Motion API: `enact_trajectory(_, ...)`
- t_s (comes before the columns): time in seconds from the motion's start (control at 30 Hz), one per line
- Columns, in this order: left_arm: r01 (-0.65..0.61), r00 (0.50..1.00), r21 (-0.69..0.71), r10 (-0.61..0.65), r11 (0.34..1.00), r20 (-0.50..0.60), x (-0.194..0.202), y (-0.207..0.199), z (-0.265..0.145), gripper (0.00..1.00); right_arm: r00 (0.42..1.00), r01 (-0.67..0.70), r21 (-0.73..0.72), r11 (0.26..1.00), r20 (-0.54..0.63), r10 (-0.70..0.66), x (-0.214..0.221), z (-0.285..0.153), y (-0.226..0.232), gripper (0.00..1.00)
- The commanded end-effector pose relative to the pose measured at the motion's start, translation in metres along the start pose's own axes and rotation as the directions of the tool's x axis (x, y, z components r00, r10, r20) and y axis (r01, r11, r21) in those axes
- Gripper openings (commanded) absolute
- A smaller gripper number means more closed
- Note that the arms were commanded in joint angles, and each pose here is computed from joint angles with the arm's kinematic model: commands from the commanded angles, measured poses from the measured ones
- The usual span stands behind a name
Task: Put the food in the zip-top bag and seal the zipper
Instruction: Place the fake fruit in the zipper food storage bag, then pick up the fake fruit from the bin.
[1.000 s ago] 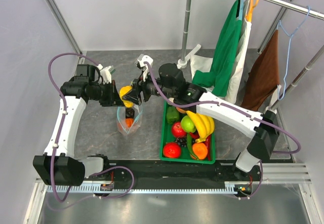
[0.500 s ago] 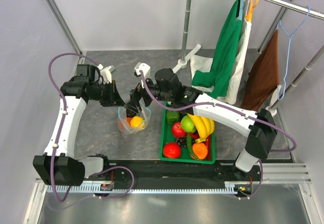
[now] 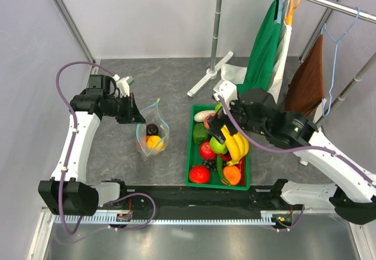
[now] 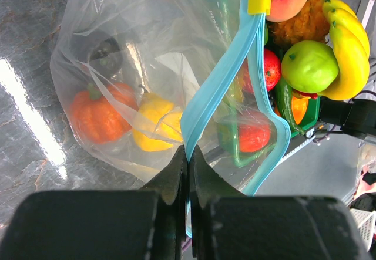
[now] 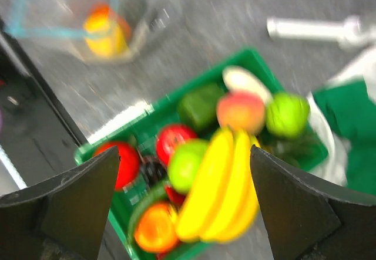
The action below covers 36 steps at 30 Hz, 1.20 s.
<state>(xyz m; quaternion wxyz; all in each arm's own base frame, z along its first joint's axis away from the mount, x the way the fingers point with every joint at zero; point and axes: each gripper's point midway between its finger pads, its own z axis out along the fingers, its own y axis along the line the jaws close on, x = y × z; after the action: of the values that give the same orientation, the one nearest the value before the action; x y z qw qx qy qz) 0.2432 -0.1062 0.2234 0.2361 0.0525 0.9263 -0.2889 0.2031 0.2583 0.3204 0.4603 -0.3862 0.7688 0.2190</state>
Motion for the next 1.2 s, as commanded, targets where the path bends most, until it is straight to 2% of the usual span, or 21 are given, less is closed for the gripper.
enact_trajectory(0.0, -0.002, 0.999, 0.031, 0.001, 1.000, 0.039, -0.009, -0.009, -0.004, 0.02, 0.956, 0.002, 0.152, 0.988, -0.292, 0.043, 0.078, -0.003, -0.032, 0.96)
enact_trajectory(0.03, -0.001, 0.999, 0.028, 0.000, 1.000, 0.040, -0.009, -0.009, -0.004, 0.02, 0.947, -0.002, 0.159, 0.987, -0.316, 0.053, 0.085, -0.002, -0.034, 0.91)
enact_trajectory(0.07, -0.002, 0.999, 0.028, 0.001, 1.000, 0.040, -0.008, -0.009, -0.004, 0.02, 0.938, -0.008, 0.166, 0.986, -0.341, 0.065, 0.090, 0.001, -0.036, 0.81)
enact_trajectory(0.13, -0.005, 0.999, 0.024, 0.004, 1.000, 0.047, -0.009, -0.009, -0.006, 0.02, 0.921, -0.025, 0.158, 0.987, -0.381, 0.084, 0.098, 0.009, -0.037, 0.75)
enact_trajectory(0.17, -0.008, 0.999, 0.020, 0.008, 1.000, 0.048, -0.008, -0.009, -0.006, 0.02, 0.916, -0.054, 0.169, 0.984, -0.383, 0.116, 0.099, 0.011, -0.038, 0.67)
enact_trajectory(0.3, -0.013, 0.998, 0.013, 0.012, 1.000, 0.056, -0.006, -0.008, -0.008, 0.02, 0.891, -0.122, 0.138, 0.983, -0.420, 0.169, 0.101, 0.026, -0.034, 0.60)
enact_trajectory(0.43, -0.014, 0.998, 0.013, 0.014, 1.000, 0.056, -0.005, -0.008, -0.008, 0.02, 0.851, -0.216, 0.144, 0.966, -0.457, 0.258, 0.110, 0.034, -0.037, 0.59)
enact_trajectory(0.8, -0.014, 0.999, 0.022, 0.013, 1.000, 0.052, -0.005, -0.008, -0.006, 0.02, 0.833, -0.245, 0.113, 0.963, -0.483, 0.269, 0.116, 0.045, -0.032, 0.54)
enact_trajectory(1.17, -0.012, 0.999, 0.022, 0.010, 1.000, 0.050, -0.005, -0.008, -0.006, 0.02, 0.807, -0.254, 0.155, 0.955, -0.510, 0.297, 0.135, 0.044, -0.036, 0.52)
